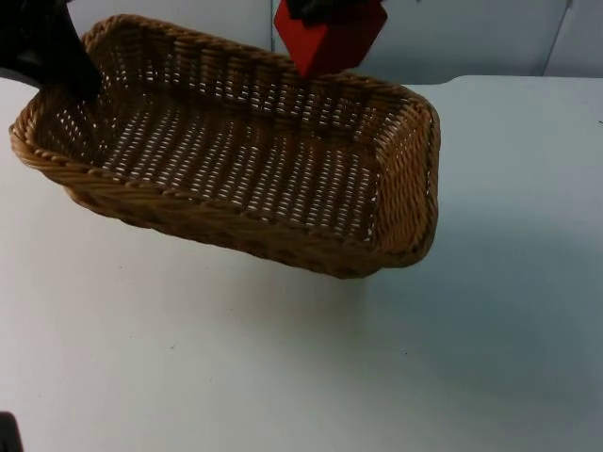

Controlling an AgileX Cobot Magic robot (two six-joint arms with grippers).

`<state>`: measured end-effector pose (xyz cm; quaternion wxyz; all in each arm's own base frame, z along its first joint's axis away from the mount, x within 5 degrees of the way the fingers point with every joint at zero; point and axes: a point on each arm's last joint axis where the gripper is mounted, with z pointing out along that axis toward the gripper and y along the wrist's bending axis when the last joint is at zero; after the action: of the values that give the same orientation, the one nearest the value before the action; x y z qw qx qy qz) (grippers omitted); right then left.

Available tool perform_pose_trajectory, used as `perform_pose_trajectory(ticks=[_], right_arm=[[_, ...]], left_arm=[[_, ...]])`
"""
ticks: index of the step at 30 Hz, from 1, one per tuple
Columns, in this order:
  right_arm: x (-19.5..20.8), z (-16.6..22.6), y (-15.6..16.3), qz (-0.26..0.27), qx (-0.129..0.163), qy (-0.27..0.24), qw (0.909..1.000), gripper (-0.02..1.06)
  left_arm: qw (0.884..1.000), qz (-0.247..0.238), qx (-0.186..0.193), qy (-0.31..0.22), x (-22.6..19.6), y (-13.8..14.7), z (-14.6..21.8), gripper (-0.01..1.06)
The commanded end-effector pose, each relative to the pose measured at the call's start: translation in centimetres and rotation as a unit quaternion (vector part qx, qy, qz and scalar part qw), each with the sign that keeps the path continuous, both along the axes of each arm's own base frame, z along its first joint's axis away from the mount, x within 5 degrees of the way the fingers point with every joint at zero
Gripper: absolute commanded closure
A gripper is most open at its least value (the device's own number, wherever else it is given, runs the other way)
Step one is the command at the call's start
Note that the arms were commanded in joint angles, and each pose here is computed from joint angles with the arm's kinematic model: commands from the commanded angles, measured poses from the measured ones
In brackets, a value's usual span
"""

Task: Pick up the basket with the left hand and place the cube into the basket with the right hand.

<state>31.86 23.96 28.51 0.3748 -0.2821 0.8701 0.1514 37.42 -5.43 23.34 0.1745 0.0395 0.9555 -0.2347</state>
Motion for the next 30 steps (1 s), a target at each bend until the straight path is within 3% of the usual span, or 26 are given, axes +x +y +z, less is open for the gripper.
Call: perform_pose_trajectory(ticks=[1,3,8,12,19,25,30], right_arm=[[0.3,-0.3,0.4,-0.005,0.007,0.001,1.0,0.93],[0.5,-0.9,0.5,-0.006,0.004,0.012,0.9999,0.89],[1.2,-4.8,1.4,-0.018,0.0,0.075,0.997,0.63],[1.3,-5.6,1.6,-0.019,-0.005,0.087,0.996,0.57],[1.4,-5.4,1.6,-0.016,-0.009,0.08,0.9966,0.56],[1.7,-2.0,2.1,-0.001,-0.016,0.097,0.9952,0.3],[1.6,1.9,2.4,0.014,-0.026,0.116,0.9928,0.29]], left_arm=[[1.0,0.001,-0.02,0.001,-0.4,-0.5,0.8,1.05],[1.0,-0.001,-0.025,0.001,-0.4,-0.6,0.9,1.05],[0.998,-0.021,-0.051,-0.001,-0.5,-1.1,1.1,1.05],[0.998,-0.019,-0.059,0.001,-0.5,-1.2,1.2,1.05],[0.998,-0.032,-0.061,0.002,-0.7,-1.3,1.2,1.05],[0.997,-0.041,-0.063,0.004,-0.8,-1.4,1.2,1.05],[0.997,-0.041,-0.062,0.005,-0.8,-1.4,1.2,1.05]])
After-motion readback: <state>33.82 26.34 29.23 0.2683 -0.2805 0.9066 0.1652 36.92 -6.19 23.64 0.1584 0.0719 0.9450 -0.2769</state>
